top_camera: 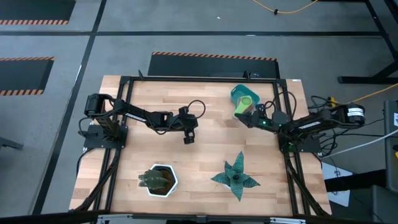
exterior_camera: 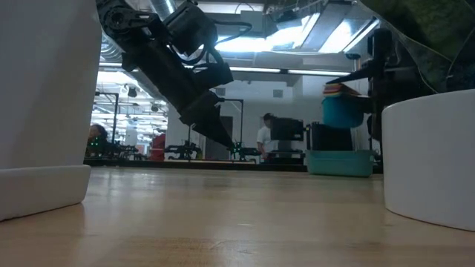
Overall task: Nest measuring cups in basket
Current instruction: Put the stacked measuring cups into the blue bin
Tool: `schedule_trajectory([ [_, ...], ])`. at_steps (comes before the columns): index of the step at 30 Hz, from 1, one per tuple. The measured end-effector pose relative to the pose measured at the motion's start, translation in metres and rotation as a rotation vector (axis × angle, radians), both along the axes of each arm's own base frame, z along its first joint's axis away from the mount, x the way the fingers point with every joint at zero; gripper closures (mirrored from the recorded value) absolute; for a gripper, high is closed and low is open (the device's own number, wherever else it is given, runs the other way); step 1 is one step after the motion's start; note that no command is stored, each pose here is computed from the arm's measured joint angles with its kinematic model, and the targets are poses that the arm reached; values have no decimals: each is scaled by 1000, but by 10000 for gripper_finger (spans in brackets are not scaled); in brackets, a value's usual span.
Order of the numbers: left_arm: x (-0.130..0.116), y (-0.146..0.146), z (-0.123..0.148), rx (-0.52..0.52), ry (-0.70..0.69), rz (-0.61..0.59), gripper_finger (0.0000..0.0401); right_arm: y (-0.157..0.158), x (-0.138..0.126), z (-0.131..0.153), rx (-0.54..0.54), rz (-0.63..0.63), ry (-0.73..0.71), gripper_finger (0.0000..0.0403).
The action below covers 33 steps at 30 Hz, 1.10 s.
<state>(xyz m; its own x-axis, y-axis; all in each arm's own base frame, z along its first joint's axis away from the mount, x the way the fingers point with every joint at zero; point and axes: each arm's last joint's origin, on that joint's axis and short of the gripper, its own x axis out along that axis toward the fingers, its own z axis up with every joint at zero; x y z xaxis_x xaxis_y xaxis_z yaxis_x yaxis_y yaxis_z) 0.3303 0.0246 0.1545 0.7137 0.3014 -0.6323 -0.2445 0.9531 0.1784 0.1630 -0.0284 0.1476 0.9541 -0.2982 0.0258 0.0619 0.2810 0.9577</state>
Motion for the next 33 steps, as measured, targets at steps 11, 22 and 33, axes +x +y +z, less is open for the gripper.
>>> schedule_trajectory([
  [11,0,0,0,1,0,0,370,-7,-3,-13,-33,-105,163,297],
  [22,0,0,0,1,0,0,370,-12,-7,-25,-20,-225,294,297],
  [33,0,0,0,0,1,0,370,-19,-11,-33,2,-244,370,297],
])
